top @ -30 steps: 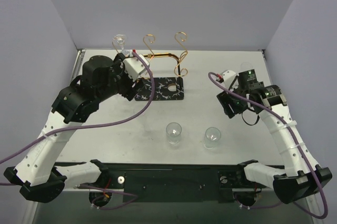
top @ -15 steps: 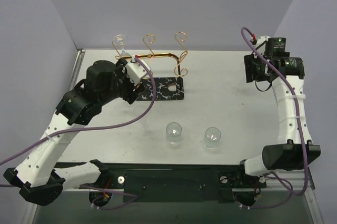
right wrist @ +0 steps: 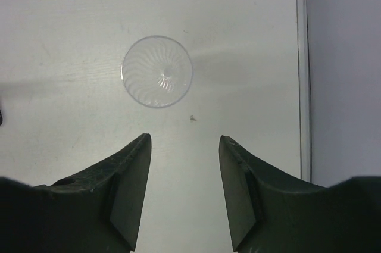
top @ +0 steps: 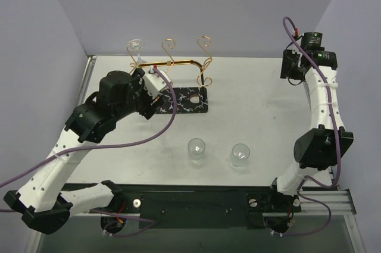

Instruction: Place the wine glass upside down on the wine glass rack

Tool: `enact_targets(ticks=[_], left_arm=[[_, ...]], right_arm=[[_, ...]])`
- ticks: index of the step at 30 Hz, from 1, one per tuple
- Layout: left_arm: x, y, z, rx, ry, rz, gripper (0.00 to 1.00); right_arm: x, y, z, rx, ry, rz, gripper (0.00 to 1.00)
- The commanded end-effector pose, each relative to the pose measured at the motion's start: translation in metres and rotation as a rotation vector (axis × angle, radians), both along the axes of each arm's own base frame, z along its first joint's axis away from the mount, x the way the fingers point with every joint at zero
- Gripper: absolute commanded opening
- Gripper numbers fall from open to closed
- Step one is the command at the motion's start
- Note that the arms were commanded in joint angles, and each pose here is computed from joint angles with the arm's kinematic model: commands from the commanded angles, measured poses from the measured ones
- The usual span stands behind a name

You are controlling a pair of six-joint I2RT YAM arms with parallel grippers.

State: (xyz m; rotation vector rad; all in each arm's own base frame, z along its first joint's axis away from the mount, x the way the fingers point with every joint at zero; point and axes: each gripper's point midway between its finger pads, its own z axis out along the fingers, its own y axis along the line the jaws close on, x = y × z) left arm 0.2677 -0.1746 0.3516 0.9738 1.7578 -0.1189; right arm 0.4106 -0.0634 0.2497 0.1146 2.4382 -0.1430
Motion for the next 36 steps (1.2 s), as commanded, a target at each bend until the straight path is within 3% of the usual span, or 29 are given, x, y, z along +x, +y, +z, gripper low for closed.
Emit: enact_targets(ticks=[1,24,36], left_arm=[[-0.001,-0.003,0.019,-0.046,-0.062,-0.012,0.78],[0.005,-0.004,0.015,-0.026,-0.058,-0.01,0.78],[0.006,-0.002,0.012,-0.012,-0.064,-0.003,0.78]], right_arm=[[0.024,-0.01,0.013,0.005,-0.084,-0.065,0.44],[0.056,-0.026,-0.043,0.001,-0.012,-0.094,0.36],[0.056,-0.018,-0.061,0.04,0.026,-0.066,0.17]])
